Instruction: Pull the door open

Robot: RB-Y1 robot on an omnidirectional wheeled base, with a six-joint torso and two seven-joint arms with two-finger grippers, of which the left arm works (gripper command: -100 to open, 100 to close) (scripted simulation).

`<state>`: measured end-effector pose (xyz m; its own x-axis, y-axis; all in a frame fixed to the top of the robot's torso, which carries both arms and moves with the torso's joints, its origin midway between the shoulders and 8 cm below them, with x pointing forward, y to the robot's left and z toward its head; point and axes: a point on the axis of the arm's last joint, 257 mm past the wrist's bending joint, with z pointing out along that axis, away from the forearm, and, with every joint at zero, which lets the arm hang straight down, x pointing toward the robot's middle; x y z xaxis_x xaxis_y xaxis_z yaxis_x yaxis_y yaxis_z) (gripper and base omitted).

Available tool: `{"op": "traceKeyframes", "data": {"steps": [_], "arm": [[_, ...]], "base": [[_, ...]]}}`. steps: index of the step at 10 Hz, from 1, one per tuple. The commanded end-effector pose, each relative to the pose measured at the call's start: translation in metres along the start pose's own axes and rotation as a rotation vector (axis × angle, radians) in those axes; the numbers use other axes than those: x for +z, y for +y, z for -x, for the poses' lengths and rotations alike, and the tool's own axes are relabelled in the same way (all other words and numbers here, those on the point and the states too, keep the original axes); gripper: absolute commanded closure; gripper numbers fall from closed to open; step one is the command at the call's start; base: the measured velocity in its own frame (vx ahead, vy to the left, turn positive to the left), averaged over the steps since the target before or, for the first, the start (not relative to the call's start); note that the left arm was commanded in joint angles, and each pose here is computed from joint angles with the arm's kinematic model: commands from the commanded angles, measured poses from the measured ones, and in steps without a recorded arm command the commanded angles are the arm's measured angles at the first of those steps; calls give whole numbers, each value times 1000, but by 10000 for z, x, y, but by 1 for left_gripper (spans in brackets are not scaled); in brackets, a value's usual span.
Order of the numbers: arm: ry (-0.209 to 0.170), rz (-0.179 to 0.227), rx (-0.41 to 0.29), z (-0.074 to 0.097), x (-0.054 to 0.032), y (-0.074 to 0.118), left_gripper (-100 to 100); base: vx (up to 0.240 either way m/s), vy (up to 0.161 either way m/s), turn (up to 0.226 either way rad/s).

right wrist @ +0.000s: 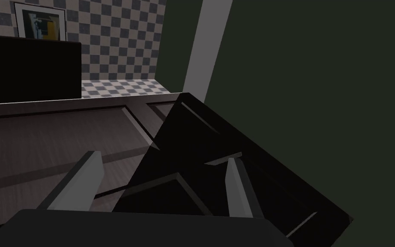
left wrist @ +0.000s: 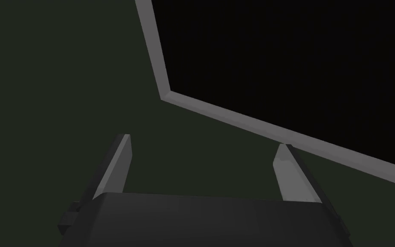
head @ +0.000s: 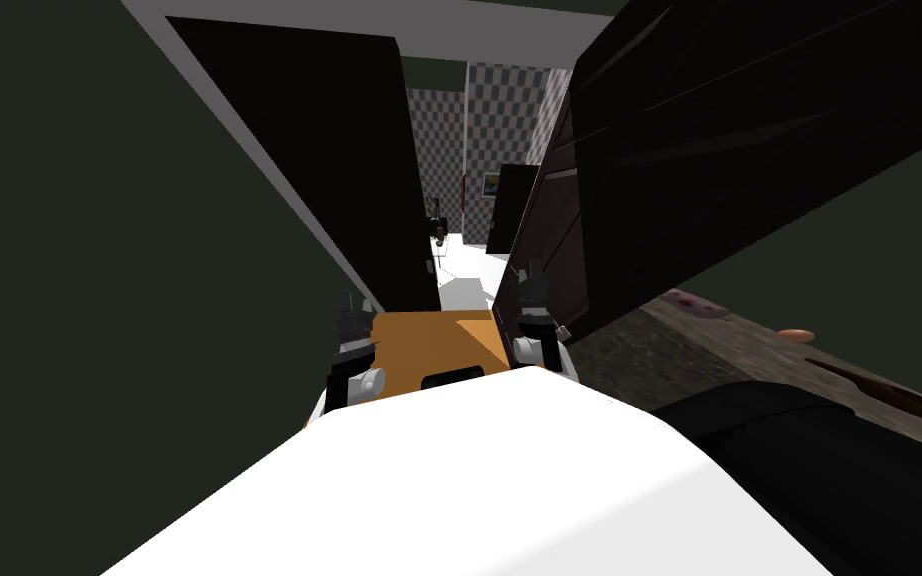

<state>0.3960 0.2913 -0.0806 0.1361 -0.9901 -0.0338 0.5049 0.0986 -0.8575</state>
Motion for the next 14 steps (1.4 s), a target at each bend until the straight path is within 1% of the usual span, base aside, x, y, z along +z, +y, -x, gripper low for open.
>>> {"op": "traceKeyframes", "data": {"steps": [1,3,4,8,14], "arm": [[5,17,-3,5,-36,111,-100],[9,36,-6,11,-71,229,-100],[14,56,-8,20,-111,356,-100],[21,98,-14,46,-201,608,-100],[29,164,-21,105,-364,991,-100]], "base": [[122,-6,-40],[94,-6,-46],[118,-21,-90],[123,-17,-53],[101,-13,-54]]}}
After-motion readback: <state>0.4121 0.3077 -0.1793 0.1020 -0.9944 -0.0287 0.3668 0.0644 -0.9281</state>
